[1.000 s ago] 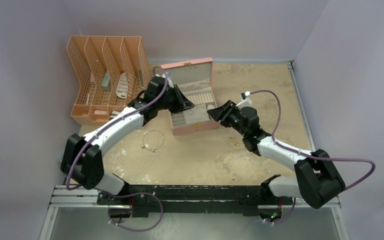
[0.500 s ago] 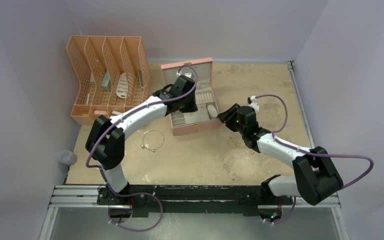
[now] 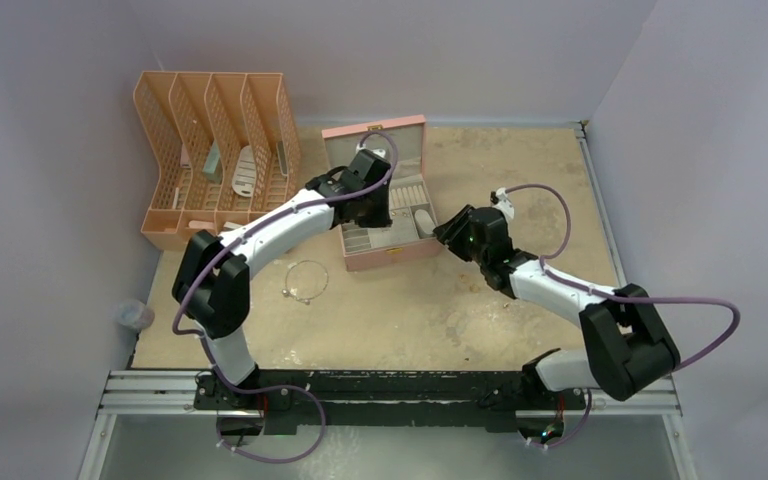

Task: Organize the mixed jewelry

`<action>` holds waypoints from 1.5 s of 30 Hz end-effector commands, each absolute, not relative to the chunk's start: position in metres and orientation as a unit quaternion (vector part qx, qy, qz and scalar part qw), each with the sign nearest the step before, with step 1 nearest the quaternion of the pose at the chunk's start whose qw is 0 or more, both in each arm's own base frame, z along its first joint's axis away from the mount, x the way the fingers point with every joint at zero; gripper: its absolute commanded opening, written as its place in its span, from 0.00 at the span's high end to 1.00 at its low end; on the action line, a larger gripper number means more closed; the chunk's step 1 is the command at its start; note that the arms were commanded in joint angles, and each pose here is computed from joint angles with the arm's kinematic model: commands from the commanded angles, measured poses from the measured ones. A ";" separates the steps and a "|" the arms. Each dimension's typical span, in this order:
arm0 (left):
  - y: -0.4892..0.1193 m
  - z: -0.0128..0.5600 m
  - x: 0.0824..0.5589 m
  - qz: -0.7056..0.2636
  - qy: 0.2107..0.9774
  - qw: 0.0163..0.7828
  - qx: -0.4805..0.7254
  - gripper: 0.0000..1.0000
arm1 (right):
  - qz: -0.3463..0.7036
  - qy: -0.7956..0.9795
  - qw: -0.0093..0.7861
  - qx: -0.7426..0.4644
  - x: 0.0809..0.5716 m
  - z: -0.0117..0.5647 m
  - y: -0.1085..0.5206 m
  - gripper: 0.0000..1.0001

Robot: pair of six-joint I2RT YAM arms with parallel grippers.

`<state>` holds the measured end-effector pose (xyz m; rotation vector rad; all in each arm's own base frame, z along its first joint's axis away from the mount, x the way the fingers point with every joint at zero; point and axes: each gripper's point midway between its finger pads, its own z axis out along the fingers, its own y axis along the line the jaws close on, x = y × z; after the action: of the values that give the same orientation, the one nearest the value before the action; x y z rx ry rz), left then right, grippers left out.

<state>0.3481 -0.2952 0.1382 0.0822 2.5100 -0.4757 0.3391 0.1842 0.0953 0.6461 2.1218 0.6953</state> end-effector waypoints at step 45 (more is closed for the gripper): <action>-0.322 0.134 0.393 -0.169 0.933 0.313 0.051 0.93 | 0.301 0.819 0.431 0.232 0.341 0.136 0.183 0.54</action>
<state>0.3823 -0.3192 0.1162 0.1254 2.5190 -0.4397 0.3367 0.1839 0.1213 0.6008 2.0862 0.7414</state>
